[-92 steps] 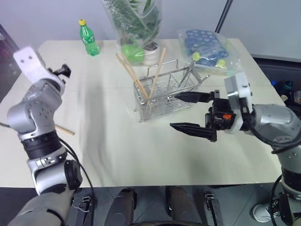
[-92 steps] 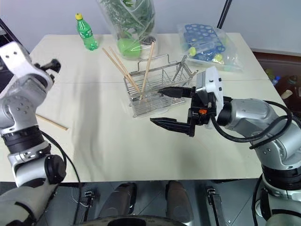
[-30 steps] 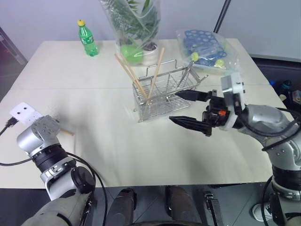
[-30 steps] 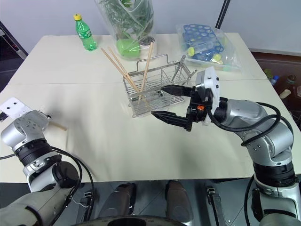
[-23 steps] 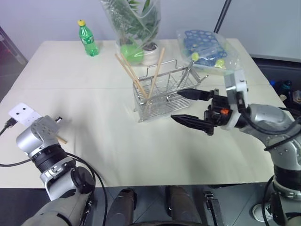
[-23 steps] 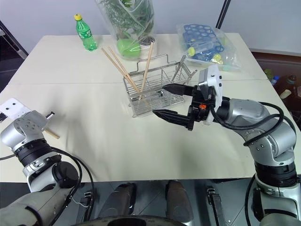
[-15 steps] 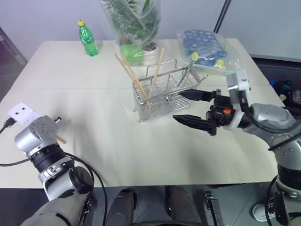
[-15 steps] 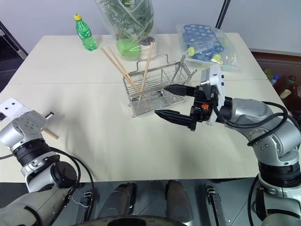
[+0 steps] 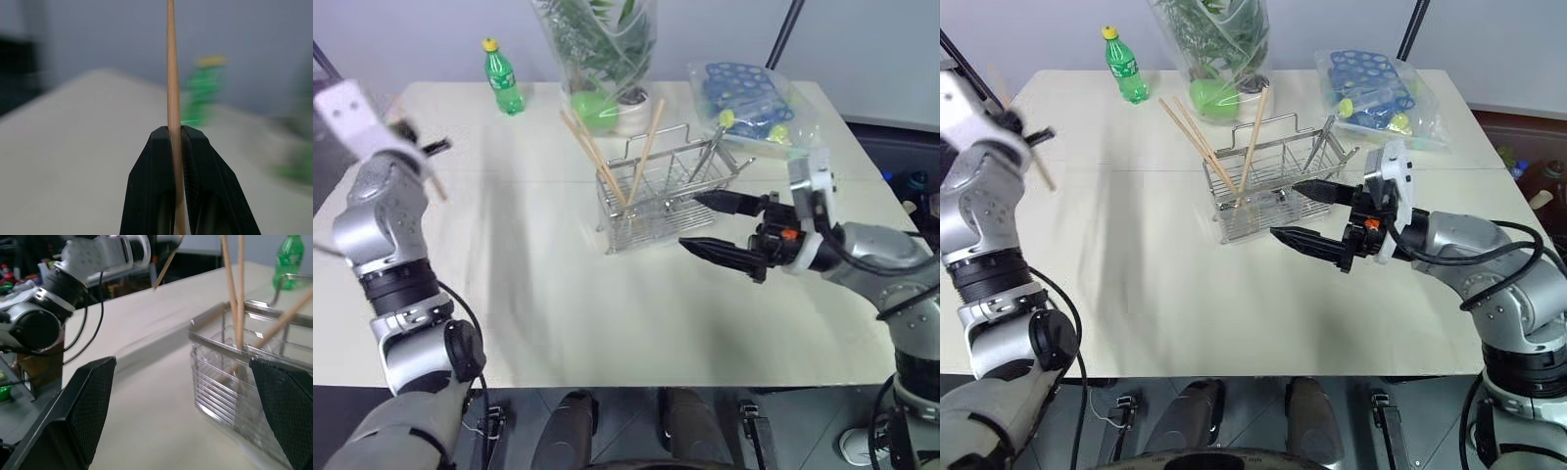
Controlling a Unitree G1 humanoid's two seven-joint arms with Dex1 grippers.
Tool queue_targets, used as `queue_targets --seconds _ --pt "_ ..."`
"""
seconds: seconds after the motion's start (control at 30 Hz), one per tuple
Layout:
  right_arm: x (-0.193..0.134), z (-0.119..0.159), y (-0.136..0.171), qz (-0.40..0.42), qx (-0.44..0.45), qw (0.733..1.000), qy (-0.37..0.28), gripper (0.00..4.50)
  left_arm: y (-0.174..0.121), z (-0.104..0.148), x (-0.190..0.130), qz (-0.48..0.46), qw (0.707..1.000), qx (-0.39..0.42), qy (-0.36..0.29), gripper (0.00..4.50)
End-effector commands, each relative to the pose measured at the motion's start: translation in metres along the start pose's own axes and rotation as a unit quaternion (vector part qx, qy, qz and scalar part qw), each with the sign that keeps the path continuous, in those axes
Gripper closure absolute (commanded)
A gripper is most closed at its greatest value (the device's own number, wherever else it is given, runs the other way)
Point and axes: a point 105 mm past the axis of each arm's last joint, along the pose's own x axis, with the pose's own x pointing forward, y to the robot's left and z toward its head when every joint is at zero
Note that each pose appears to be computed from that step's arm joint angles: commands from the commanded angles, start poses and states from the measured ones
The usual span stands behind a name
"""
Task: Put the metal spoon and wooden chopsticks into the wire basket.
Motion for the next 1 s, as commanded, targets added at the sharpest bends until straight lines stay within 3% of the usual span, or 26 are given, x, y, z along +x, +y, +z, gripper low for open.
queue_targets --seconds 0.03,0.23,0.33,0.5,0.63,1.0 --pt "-0.002 0.011 -0.001 -0.021 -0.025 0.999 -0.03 0.0 -0.064 0.037 -0.016 -0.197 0.977 -0.015 -0.074 4.45" --pt "-0.005 0.006 -0.004 -0.046 -0.019 0.998 -0.036 0.0 -0.093 0.085 -0.035 -0.334 0.927 -0.054 -0.16 4.45" --pt "-0.011 -0.002 0.001 -0.044 -0.014 0.999 -0.021 0.0 -0.114 0.097 -0.056 -0.431 0.882 -0.075 -0.176 4.45" --pt "-0.012 -0.002 0.0 -0.056 -0.014 0.998 -0.031 0.0 -0.122 0.11 -0.058 -0.464 0.858 -0.109 -0.19 4.45" --pt "-0.011 -0.004 -0.001 -0.061 -0.014 0.997 -0.035 0.0 -0.139 0.104 -0.053 -0.478 0.848 -0.129 -0.187 4.45" --pt "-0.011 0.007 -0.008 -0.071 -0.024 0.996 -0.045 0.0 -0.168 0.065 -0.024 -0.468 0.855 -0.131 -0.179 4.45"
